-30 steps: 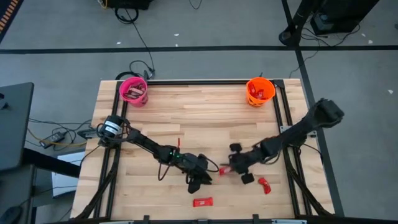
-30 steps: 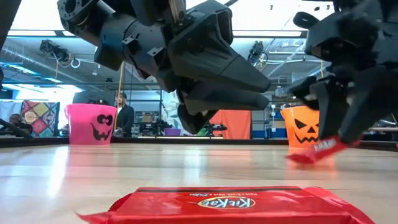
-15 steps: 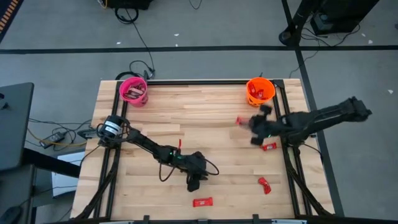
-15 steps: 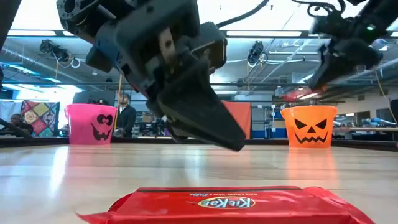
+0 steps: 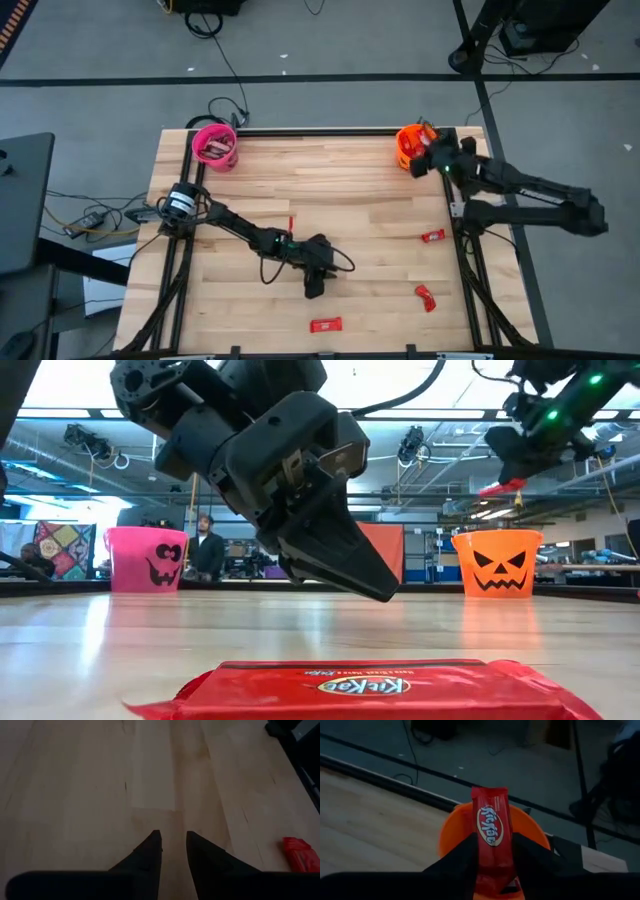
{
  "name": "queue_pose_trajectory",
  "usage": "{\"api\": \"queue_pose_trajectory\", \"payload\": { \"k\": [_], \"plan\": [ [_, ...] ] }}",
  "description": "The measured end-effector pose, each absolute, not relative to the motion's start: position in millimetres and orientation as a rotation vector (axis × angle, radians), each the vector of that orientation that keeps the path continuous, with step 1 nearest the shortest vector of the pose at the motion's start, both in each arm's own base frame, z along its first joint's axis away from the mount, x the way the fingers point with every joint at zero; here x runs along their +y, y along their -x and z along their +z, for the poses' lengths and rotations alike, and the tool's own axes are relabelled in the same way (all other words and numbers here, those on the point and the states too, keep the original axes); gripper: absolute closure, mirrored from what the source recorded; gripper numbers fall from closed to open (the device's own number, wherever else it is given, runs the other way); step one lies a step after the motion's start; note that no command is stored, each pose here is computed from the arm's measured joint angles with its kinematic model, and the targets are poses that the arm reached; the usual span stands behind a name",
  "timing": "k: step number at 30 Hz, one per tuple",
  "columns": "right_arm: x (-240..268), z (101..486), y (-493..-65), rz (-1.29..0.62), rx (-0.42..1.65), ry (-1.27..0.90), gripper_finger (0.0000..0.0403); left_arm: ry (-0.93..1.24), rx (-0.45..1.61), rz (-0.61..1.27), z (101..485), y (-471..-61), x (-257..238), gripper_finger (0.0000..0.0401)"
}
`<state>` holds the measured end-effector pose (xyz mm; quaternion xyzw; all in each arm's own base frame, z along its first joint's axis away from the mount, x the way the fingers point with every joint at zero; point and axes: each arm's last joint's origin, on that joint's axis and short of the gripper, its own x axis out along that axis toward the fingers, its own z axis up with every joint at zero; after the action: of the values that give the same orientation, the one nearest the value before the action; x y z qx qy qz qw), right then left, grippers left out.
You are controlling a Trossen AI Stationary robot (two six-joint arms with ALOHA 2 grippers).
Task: Sort candy by brand, put in halloween buckets
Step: Put the red chocolate bar into the orange bucket, then put the top red chocolate bar into the orange bucket
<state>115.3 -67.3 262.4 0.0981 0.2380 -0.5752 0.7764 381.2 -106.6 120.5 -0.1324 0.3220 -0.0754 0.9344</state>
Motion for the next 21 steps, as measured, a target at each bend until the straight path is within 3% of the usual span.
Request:
{"api": "queue_pose_trajectory", "payload": {
  "k": [6,12,17,21],
  "plan": [
    [-94.4,264.0,-117.2,-1.240,0.511,-0.253,0.0252,0.272,0.660,-0.156,120.5,-381.0,-107.0,0.0307],
    [-105.6,261.0,-114.1,-1.245,0.522,-0.313,0.0196,0.261,0.663,-0.164,120.2,-380.4,-108.4,0.0307],
    [-98.4,257.7,-123.7,-0.882,0.560,-0.429,0.0154,0.247,0.667,-0.167,119.7,-380.1,-108.3,0.0307],
    [-83.5,248.8,-134.7,-0.690,0.650,-0.481,0.0152,0.243,0.663,-0.153,119.8,-380.3,-107.9,0.0307]
  ]
}}
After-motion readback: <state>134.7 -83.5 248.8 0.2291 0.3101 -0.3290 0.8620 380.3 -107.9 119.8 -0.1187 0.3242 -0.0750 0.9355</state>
